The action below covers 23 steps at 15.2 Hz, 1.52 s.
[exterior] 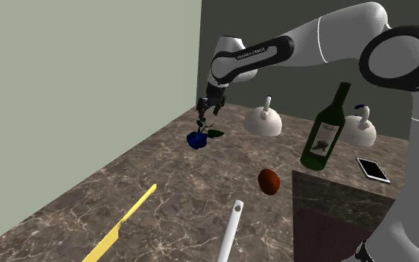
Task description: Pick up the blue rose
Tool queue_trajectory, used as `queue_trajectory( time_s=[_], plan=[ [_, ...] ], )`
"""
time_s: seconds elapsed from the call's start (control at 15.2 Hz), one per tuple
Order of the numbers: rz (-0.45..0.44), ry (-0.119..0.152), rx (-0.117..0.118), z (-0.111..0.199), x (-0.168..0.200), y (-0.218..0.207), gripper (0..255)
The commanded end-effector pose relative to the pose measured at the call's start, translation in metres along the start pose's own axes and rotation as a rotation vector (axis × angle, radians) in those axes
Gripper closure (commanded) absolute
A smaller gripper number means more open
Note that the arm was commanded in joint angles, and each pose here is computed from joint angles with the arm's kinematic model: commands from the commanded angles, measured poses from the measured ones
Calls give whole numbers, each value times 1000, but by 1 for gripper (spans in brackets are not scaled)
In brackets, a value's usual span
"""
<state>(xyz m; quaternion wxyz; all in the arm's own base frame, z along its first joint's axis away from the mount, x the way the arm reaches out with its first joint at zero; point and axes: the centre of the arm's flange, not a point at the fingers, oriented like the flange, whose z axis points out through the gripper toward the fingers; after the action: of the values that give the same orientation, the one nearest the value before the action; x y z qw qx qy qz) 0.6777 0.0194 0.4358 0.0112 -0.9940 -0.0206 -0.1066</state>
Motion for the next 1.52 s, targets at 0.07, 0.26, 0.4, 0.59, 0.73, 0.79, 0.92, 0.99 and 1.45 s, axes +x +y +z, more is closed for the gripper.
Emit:
queue_trajectory(
  time_s=[0.07,0.26,0.4,0.59,0.73,0.79,0.92,0.99,1.45],
  plan=[
    [6,12,-7,18,17,5,0],
    [6,12,-7,33,13,5,0],
    [6,12,-7,43,11,6,0],
    [6,12,-7,52,9,6,0],
    [6,12,-7,52,10,6,255],
    [6,12,-7,52,10,6,255],
    [6,12,-7,52,10,6,255],
    [6,12,-7,52,10,6,255],
    [6,12,-7,36,12,5,255]
  ],
)
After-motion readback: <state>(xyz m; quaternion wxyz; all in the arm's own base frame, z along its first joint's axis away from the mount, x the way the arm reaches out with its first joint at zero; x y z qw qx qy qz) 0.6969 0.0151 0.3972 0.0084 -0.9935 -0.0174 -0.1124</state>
